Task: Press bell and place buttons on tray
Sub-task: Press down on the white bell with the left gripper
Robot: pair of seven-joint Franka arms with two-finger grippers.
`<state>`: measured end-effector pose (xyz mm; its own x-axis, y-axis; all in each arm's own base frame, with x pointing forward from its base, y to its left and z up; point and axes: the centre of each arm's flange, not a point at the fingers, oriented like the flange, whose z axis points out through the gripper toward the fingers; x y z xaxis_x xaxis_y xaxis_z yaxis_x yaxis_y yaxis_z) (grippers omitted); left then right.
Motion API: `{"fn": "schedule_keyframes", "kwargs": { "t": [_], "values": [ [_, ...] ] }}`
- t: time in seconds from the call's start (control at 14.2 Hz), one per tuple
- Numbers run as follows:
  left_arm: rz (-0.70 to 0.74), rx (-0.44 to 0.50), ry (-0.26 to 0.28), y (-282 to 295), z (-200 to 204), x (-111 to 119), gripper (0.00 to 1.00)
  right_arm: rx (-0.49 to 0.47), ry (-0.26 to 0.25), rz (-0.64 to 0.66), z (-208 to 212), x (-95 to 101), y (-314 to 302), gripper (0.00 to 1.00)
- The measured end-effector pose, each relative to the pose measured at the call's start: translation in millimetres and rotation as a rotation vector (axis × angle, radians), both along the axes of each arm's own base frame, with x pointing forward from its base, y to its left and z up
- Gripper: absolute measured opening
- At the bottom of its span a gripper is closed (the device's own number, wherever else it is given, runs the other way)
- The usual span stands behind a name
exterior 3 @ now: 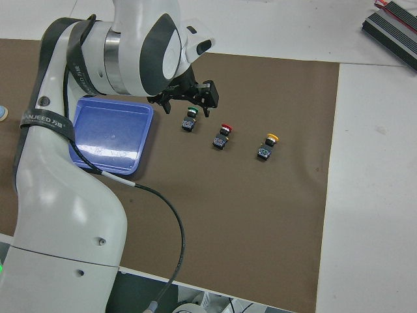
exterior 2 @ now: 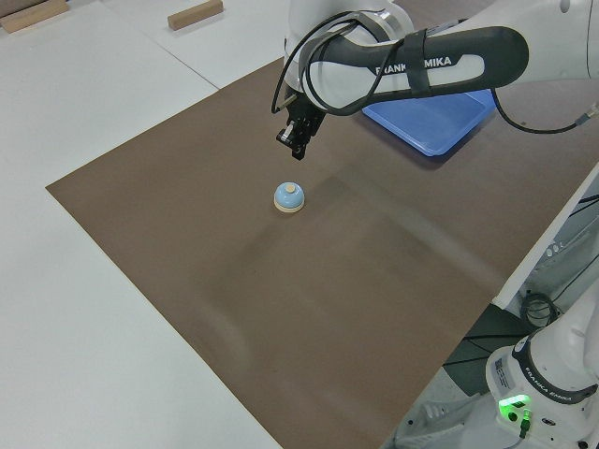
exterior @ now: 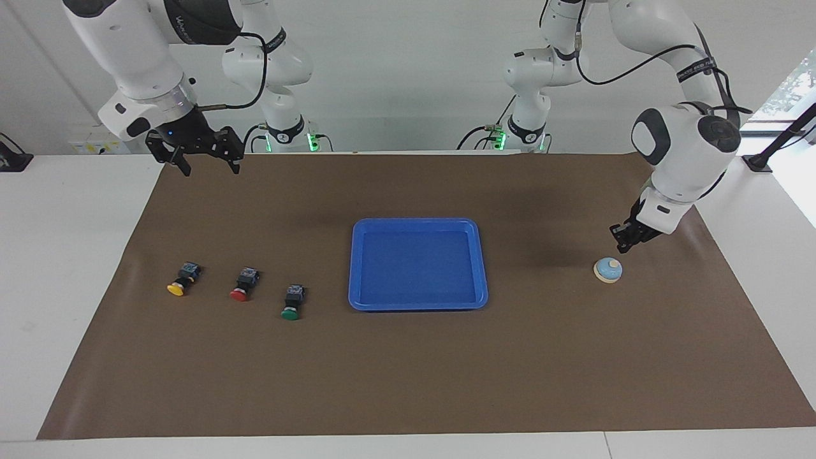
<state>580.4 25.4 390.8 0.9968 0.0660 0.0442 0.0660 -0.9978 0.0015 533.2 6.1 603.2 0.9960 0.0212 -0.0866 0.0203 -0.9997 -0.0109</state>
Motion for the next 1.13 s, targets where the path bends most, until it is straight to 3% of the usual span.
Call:
{"fn": "schedule_keyframes", "kwargs": {
  "t": [0.64,0.78,0.99,1.13],
  "values": [
    [0.016,0.000,0.023,9.4,-54.2,-4.1,0.01,0.000,0.000,0.000,0.0,0.0,0.0,1.00],
    [0.014,-0.001,0.024,8.3,-49.7,-1.0,0.01,0.000,0.000,0.000,0.0,0.0,0.0,1.00],
    [0.010,-0.004,0.074,6.9,-6.7,12.0,0.01,0.000,0.000,0.000,0.0,0.0,0.0,1.00],
    [0.001,-0.006,0.099,2.1,47.4,16.4,0.14,0.000,0.000,0.000,0.0,0.0,0.0,1.00]
  ]
}}
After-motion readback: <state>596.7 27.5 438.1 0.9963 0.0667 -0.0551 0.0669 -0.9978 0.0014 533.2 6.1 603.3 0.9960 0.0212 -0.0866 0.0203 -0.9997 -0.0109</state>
